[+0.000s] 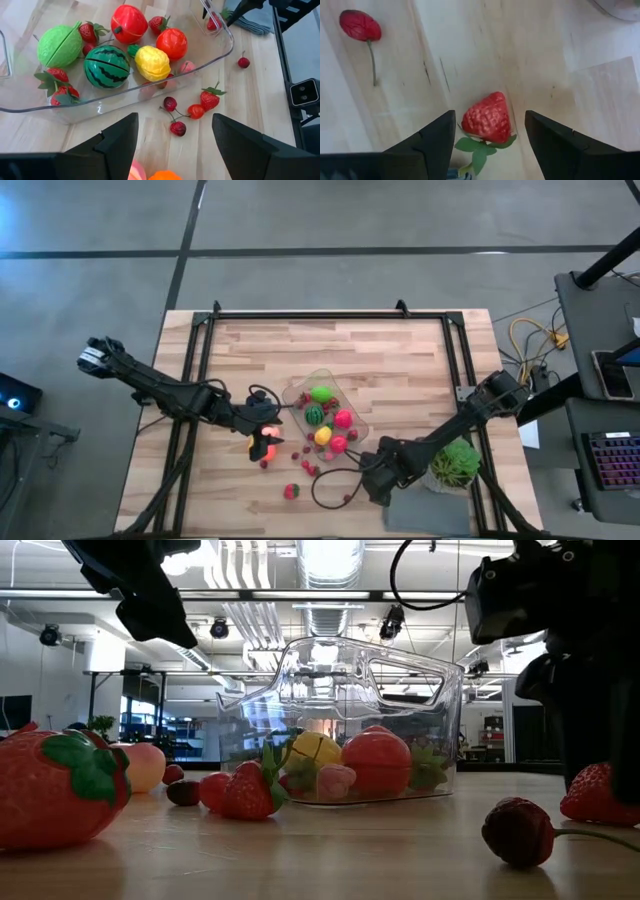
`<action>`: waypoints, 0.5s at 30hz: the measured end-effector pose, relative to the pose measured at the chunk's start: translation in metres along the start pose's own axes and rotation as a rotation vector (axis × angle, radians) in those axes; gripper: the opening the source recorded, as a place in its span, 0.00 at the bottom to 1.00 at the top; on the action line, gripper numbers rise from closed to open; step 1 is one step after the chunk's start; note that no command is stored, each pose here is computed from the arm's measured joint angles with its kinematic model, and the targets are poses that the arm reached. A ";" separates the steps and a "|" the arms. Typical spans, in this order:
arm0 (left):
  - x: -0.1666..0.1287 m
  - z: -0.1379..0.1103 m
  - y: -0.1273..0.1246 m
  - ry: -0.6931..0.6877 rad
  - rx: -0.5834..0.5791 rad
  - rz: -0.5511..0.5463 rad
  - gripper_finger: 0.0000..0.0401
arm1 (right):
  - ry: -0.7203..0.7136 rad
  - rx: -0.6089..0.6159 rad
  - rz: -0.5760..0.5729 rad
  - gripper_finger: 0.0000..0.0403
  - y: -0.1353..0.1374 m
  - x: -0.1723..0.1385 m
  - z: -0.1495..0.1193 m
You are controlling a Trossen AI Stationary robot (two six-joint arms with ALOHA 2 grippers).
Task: Pick and placing Produce into tupperware
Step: Put the red strawberry into the transparent bin
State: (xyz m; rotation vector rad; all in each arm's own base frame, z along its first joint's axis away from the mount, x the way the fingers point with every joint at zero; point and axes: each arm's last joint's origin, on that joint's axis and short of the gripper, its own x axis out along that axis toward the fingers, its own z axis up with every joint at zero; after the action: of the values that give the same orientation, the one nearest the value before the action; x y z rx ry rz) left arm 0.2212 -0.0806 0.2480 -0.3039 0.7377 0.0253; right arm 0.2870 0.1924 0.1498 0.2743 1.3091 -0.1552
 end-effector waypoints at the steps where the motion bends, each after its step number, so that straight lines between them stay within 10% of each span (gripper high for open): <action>1: 0.000 0.000 0.000 0.000 0.000 0.000 0.60 | 0.002 0.000 0.000 0.57 0.000 0.000 0.000; 15: 0.000 0.000 0.000 -0.001 -0.001 0.001 0.60 | 0.015 0.009 -0.019 0.42 -0.004 0.003 -0.003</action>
State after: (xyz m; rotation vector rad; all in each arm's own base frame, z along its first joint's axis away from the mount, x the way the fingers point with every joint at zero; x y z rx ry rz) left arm 0.2212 -0.0805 0.2480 -0.3047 0.7371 0.0271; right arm 0.2837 0.1901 0.1458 0.2707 1.3261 -0.1757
